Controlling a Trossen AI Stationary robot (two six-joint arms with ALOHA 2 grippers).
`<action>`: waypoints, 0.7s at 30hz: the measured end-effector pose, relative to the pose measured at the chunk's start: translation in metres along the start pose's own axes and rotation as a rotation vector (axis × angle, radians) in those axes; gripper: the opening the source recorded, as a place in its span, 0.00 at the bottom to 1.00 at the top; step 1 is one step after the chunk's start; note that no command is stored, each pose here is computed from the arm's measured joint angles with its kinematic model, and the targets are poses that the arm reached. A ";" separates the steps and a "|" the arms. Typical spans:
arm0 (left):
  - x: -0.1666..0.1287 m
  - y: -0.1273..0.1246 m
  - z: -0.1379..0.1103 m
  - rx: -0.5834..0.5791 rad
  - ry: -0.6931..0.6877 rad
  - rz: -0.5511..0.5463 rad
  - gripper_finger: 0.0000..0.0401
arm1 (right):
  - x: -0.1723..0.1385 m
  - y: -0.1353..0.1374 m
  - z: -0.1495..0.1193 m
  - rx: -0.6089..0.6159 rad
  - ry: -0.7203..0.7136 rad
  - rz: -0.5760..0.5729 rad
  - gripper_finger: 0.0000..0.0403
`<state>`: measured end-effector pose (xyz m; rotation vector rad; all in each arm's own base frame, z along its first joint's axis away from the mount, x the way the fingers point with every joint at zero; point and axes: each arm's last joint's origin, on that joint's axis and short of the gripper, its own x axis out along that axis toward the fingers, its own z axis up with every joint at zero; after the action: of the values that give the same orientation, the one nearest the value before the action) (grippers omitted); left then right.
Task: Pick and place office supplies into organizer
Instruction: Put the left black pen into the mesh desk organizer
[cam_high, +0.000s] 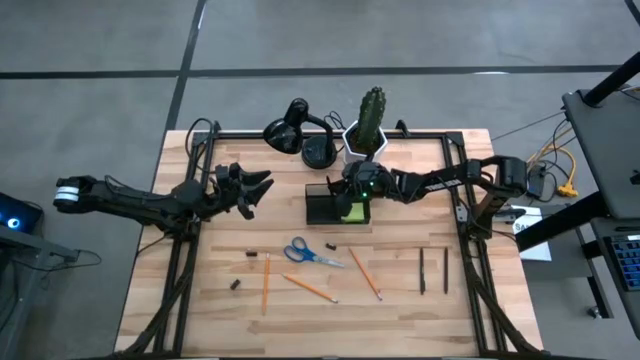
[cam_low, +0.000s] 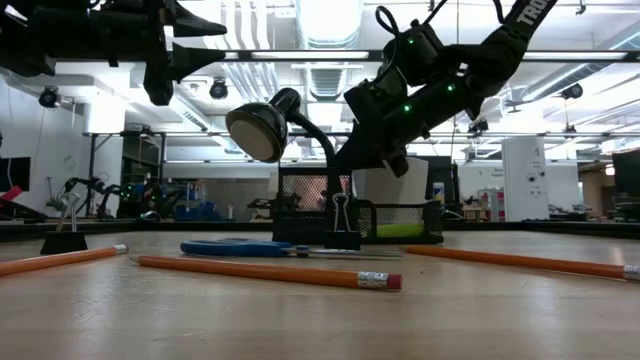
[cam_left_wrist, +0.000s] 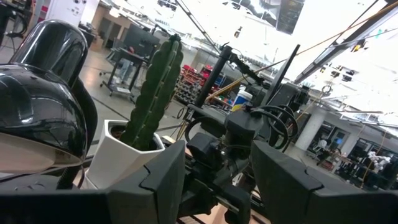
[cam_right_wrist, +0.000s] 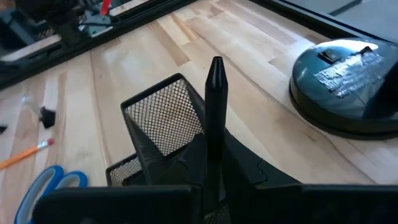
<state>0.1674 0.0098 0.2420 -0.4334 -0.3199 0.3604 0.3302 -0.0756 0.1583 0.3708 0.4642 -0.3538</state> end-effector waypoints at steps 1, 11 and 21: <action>0.000 0.000 0.000 0.000 -0.001 0.002 0.42 | 0.000 0.000 0.000 -0.020 0.006 0.016 0.05; 0.000 0.000 0.000 0.000 -0.001 0.002 0.42 | 0.000 0.000 0.000 -0.021 0.005 0.014 0.05; 0.000 0.000 0.000 0.000 -0.001 0.002 0.42 | 0.000 -0.001 0.000 0.004 -0.003 -0.010 0.17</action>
<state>0.1674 0.0100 0.2420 -0.4332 -0.3203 0.3629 0.3301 -0.0763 0.1580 0.3724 0.4630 -0.3653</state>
